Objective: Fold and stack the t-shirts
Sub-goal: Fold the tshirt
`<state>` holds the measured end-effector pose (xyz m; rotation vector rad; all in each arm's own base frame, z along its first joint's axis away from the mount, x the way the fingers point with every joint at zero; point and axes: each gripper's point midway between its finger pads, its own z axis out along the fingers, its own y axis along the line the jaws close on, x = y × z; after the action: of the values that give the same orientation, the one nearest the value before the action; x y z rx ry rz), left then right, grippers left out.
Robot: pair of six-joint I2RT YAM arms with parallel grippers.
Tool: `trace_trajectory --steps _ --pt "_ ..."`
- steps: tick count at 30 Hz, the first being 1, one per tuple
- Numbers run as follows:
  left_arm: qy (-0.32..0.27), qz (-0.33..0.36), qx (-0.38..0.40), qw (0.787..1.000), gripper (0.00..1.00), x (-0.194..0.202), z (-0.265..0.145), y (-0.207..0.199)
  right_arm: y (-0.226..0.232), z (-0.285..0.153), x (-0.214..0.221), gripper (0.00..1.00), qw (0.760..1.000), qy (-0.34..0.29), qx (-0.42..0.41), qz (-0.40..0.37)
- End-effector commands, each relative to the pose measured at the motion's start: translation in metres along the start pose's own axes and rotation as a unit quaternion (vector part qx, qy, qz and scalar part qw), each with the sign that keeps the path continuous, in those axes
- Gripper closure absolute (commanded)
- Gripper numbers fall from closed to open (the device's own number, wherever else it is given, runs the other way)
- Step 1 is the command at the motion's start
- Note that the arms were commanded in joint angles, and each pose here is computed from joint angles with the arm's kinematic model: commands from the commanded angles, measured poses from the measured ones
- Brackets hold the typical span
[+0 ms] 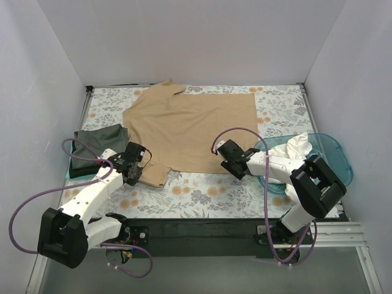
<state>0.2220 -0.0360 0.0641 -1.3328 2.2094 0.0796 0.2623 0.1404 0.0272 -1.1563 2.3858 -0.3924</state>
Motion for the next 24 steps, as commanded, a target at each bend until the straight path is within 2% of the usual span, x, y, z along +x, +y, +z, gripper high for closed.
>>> trace_trajectory --steps 1,6,9,10,12,15,16,22,24 --pt "-0.033 -0.022 0.007 0.999 1.0 -0.019 -0.008 -0.009 -0.008 0.006 0.012 0.45 0.999 0.033 0.015 0.002" --pt "-0.052 -0.029 0.0 0.998 1.0 -0.029 -0.012 -0.009 -0.013 0.011 0.024 0.49 0.998 0.054 0.022 0.007" --pt "-0.064 -0.036 0.004 0.997 1.0 -0.037 -0.014 -0.015 -0.009 0.012 0.025 0.6 0.998 0.055 0.008 0.007" --pt "-0.062 -0.034 0.006 0.997 1.0 -0.037 -0.015 -0.019 -0.007 0.012 0.023 0.68 0.999 0.054 0.004 0.007" --pt "-0.063 -0.033 0.011 0.997 1.0 -0.041 -0.019 -0.026 -0.001 0.013 0.022 0.77 0.999 0.049 -0.016 0.007" --pt "-0.066 -0.033 0.008 0.997 1.0 -0.044 -0.023 -0.027 0.006 0.011 0.019 0.86 0.998 0.045 -0.038 0.008" --pt "-0.066 -0.036 0.009 0.997 1.0 -0.045 -0.025 -0.027 0.008 0.01 0.018 0.97 0.998 0.042 -0.044 0.009" --pt "-0.056 -0.066 0.011 0.996 1.0 -0.045 -0.039 -0.013 0.036 -0.009 0.008 0.99 0.996 0.019 -0.089 0.0" --pt "-0.045 -0.079 0.004 0.996 1.0 -0.041 -0.042 -0.004 0.047 -0.018 0.012 0.99 0.994 0.03 -0.107 0.004"
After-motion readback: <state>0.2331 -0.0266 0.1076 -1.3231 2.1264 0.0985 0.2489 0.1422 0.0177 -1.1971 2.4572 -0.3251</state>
